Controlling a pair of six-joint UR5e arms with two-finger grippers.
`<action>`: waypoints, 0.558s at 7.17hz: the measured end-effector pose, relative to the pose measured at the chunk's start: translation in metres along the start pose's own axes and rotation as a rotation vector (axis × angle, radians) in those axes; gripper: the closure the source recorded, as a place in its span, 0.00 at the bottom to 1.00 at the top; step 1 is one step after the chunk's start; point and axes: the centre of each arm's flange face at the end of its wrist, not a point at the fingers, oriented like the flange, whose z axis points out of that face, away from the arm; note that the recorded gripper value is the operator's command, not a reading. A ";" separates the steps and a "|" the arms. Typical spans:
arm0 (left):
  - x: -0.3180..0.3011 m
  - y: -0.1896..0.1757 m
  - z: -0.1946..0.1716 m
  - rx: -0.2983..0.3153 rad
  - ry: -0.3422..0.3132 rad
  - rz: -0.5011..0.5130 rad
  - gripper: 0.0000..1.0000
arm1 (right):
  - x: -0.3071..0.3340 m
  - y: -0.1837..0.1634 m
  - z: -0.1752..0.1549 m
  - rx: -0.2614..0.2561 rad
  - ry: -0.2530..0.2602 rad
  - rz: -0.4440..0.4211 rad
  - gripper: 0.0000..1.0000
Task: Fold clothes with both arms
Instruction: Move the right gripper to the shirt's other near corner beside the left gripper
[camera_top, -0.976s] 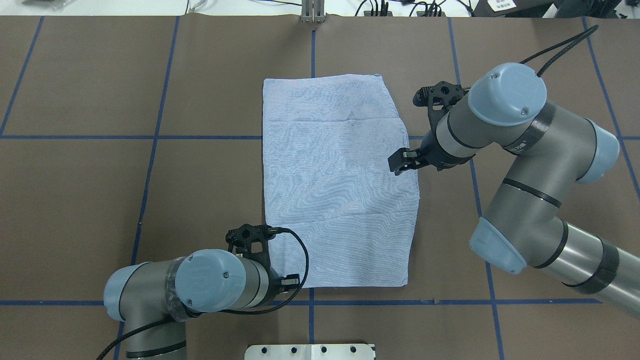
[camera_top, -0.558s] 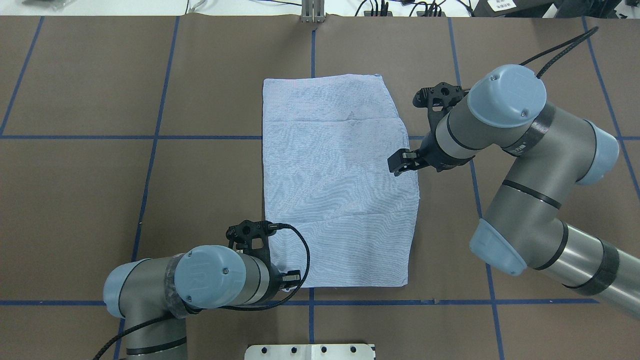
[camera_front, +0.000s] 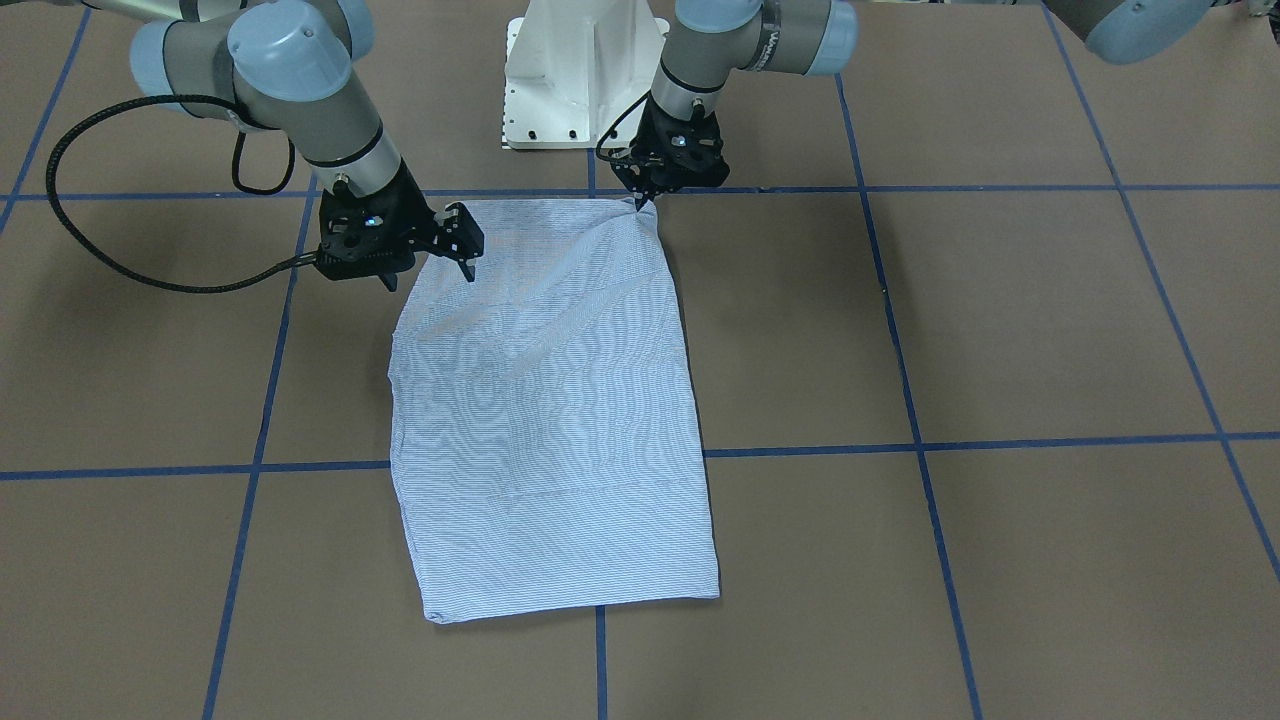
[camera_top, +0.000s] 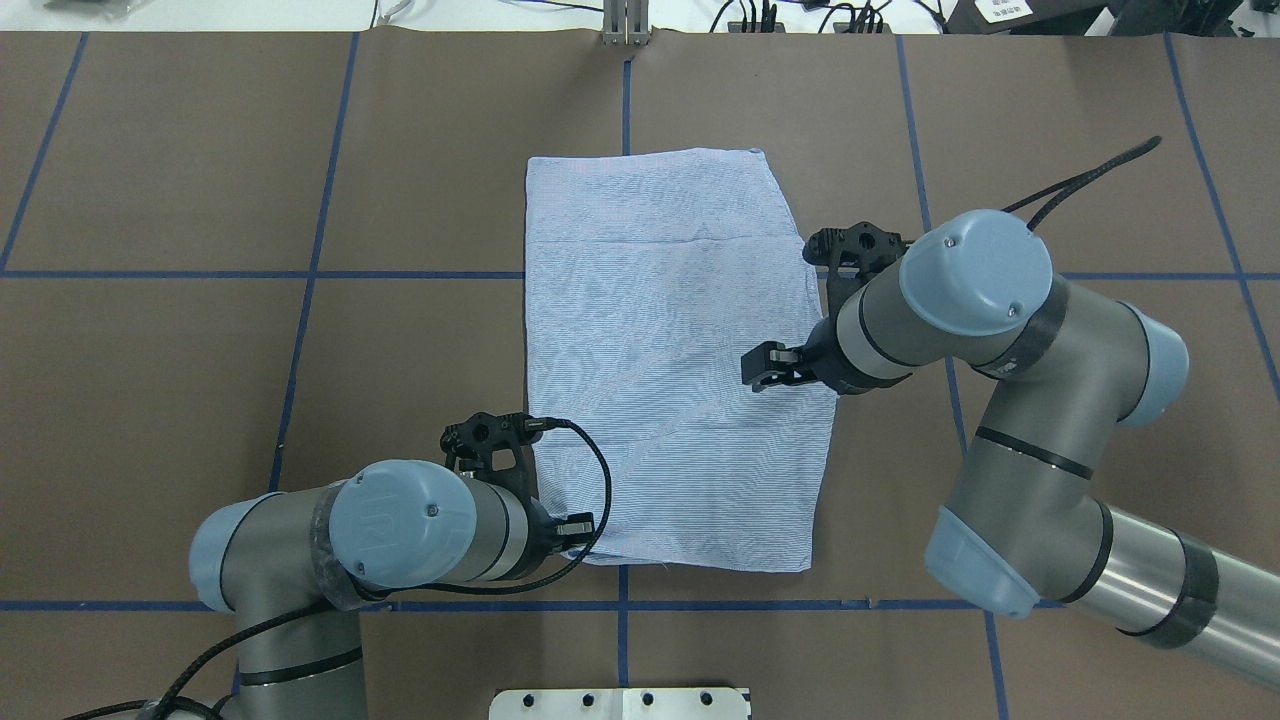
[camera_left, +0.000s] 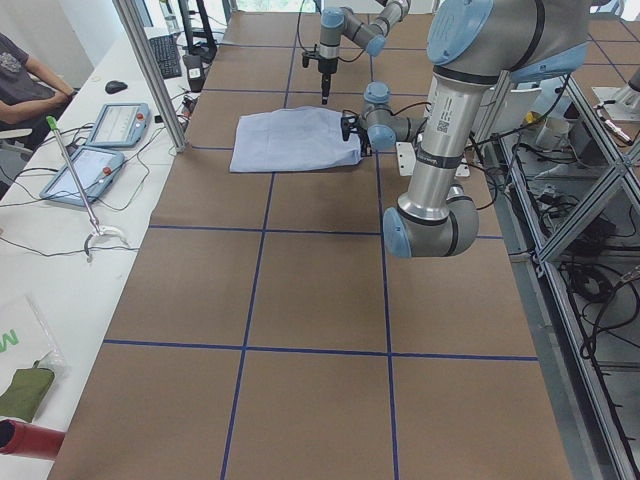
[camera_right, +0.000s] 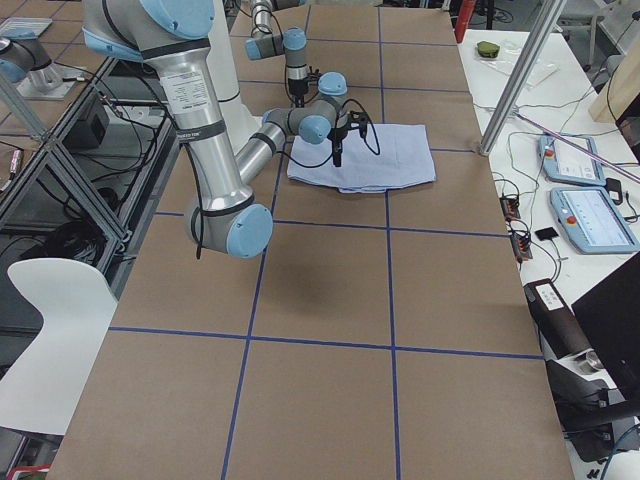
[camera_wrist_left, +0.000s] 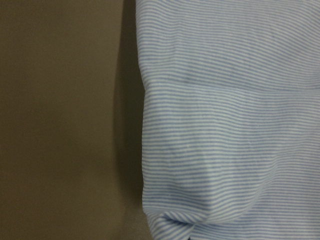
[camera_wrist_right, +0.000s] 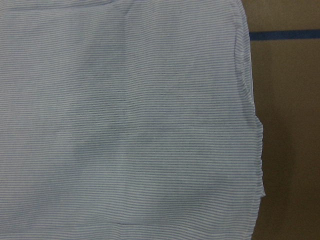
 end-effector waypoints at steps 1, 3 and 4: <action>-0.001 0.002 -0.003 -0.012 0.002 0.001 1.00 | -0.005 0.016 0.010 -0.005 -0.014 0.035 0.00; -0.002 0.007 -0.005 -0.050 0.002 0.002 1.00 | -0.020 0.050 0.026 -0.031 -0.019 0.134 0.00; -0.002 0.009 -0.005 -0.057 0.002 0.003 1.00 | -0.026 0.067 0.034 -0.046 -0.015 0.206 0.00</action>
